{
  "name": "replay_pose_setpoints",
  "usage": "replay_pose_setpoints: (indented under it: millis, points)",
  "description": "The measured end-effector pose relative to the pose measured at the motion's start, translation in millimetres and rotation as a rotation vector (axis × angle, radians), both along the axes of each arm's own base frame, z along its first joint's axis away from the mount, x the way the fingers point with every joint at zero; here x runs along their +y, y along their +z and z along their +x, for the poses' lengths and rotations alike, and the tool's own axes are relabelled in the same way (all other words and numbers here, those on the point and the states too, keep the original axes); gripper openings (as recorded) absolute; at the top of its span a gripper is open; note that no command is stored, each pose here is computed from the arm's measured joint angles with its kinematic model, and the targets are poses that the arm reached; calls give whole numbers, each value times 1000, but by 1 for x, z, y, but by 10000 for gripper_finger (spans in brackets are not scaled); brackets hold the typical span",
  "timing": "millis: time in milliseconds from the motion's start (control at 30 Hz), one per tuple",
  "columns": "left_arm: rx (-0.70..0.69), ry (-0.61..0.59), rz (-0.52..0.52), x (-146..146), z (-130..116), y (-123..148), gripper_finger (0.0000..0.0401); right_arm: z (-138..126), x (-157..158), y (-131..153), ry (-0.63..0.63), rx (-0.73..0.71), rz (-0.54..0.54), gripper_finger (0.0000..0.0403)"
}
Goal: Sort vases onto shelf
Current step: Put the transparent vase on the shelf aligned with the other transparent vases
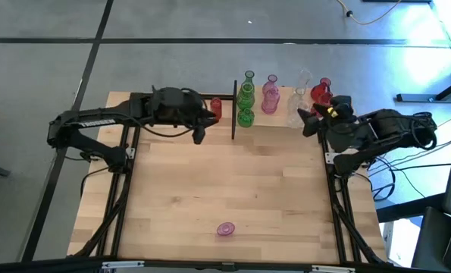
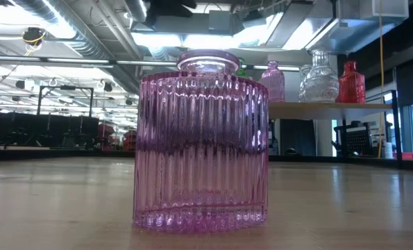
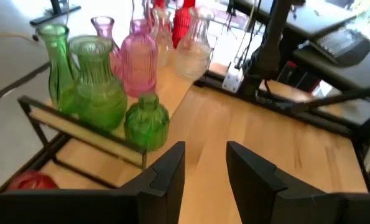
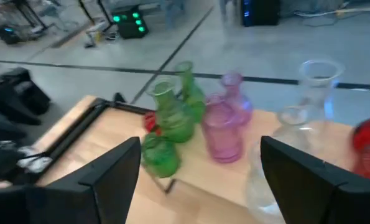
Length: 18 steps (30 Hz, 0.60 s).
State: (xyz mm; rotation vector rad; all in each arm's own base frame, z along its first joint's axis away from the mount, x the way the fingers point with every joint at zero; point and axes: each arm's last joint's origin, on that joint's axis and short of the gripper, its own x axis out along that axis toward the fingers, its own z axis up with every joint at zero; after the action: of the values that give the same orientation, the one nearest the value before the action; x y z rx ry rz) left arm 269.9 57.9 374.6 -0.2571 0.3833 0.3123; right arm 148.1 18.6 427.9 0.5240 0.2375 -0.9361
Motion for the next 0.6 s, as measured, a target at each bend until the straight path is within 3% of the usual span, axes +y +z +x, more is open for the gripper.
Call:
replay_pose_setpoints:
  millis: [267,400,600]
  points:
    - [-100,42,-20,3,9,5,111,-3,2,-9,25,111,62,307]
    - [-94,75,-9,4,8,4,111,2,15,-27,58,127,104,301]
    - [-95,78,-8,4,8,5,111,4,37,-69,19,80,169,232]
